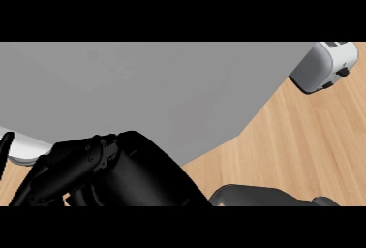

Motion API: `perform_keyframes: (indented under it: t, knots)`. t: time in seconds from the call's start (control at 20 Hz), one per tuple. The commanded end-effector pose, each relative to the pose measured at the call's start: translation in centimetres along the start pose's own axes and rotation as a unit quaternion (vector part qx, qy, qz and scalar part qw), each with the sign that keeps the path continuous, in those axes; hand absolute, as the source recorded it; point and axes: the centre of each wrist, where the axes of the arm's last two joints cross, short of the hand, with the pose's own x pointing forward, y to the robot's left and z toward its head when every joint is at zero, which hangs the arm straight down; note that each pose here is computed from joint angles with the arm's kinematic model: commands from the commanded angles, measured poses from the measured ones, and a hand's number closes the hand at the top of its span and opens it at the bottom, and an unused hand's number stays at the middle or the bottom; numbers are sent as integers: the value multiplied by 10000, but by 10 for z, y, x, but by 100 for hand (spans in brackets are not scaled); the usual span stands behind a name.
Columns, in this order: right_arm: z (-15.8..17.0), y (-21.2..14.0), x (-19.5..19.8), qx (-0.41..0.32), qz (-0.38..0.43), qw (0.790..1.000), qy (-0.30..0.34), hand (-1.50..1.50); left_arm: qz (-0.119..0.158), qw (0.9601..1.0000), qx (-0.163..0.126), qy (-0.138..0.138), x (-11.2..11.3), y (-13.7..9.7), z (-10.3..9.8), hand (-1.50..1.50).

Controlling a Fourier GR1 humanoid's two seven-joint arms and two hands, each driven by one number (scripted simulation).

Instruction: Pick up the wine, place it into the cabinet and close the cabinet

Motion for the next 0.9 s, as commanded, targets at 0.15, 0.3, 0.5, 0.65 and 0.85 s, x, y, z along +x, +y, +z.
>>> perform_keyframes:
  t: [0.15, 0.3, 0.5, 0.65, 0.85]
  knots:
    - [-71, -10, 18, -325, 728, 9966, -212, 150, 3, 10000, 80, -6, -1, 3, -2, -150]
    - [-80, -46, 5, -651, 1011, 9925, -215, 150, -16, 9999, 121, -89, 4, 1, -3, -150]
    - [-114, -59, -8, -806, 840, 9932, -28, 150, -39, 9999, 2, -95, -7, -5, -1, -150]
    - [-120, -73, -16, -842, 820, 9931, 50, 150, -43, 10000, 52, -65, -7, 4, -16, -150]
    - [-115, -102, -42, -946, 857, 9917, 151, 150, -151, 9998, 121, -72, -12, 12, -8, -150]
